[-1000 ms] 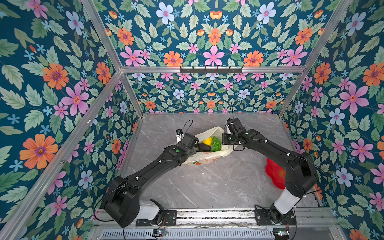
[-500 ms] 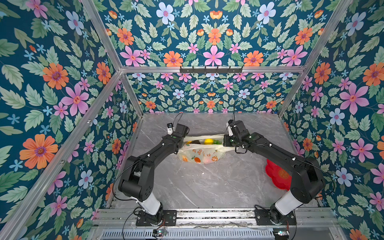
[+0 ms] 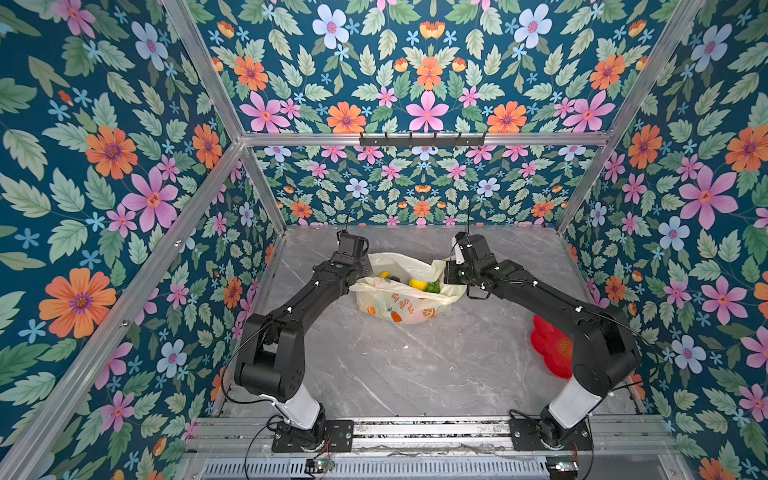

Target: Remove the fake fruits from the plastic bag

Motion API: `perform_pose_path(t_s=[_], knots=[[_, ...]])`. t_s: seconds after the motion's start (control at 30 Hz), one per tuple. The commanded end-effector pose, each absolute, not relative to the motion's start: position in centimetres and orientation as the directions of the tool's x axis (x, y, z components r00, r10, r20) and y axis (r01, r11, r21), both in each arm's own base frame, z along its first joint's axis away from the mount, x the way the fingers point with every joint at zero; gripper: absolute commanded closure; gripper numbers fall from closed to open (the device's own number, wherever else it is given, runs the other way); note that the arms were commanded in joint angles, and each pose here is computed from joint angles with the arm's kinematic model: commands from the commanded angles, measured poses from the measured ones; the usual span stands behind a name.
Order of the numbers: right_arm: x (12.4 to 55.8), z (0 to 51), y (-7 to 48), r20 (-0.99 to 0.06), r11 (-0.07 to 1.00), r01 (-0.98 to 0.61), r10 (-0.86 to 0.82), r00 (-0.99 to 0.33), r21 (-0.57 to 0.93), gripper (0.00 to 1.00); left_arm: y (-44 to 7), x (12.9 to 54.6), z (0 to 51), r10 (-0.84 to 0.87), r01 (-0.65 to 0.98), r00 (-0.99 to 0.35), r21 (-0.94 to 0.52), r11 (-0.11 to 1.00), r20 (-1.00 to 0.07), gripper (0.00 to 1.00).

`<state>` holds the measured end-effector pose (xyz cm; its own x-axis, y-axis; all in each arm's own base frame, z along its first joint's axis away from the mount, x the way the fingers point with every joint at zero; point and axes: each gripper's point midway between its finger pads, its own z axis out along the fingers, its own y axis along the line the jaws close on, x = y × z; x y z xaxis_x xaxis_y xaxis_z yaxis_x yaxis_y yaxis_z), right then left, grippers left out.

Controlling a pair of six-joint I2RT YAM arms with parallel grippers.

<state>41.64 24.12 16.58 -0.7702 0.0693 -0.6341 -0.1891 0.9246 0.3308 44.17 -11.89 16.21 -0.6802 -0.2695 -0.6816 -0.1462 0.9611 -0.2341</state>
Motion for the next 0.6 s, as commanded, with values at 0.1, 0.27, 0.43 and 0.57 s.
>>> perform_pose_path(t_s=[0.1,0.27,0.43,0.57], knots=[[42.3,16.3,23.4,-0.67,0.958,-0.147,0.058,-0.74,0.246,1.0,-10.7,42.1,16.2,-0.315,-0.224,-0.684,-0.222,0.949,-0.658,0.35],[41.0,16.4,24.3,-0.697,0.967,-0.181,-0.005,-0.717,0.179,1.0,-11.4,39.7,16.9,-0.332,-0.245,-0.667,-0.225,0.943,-0.667,0.22],[39.8,16.5,25.2,-0.705,0.963,-0.204,-0.021,-0.709,0.177,1.0,-12.9,38.5,18.4,-0.339,-0.222,-0.632,-0.256,0.941,-0.697,0.22],[39.3,16.7,25.9,-0.707,0.959,-0.221,-0.031,-0.707,0.179,1.0,-14.7,38.8,18.2,-0.378,-0.176,-0.63,-0.35,0.92,-0.678,0.22]])
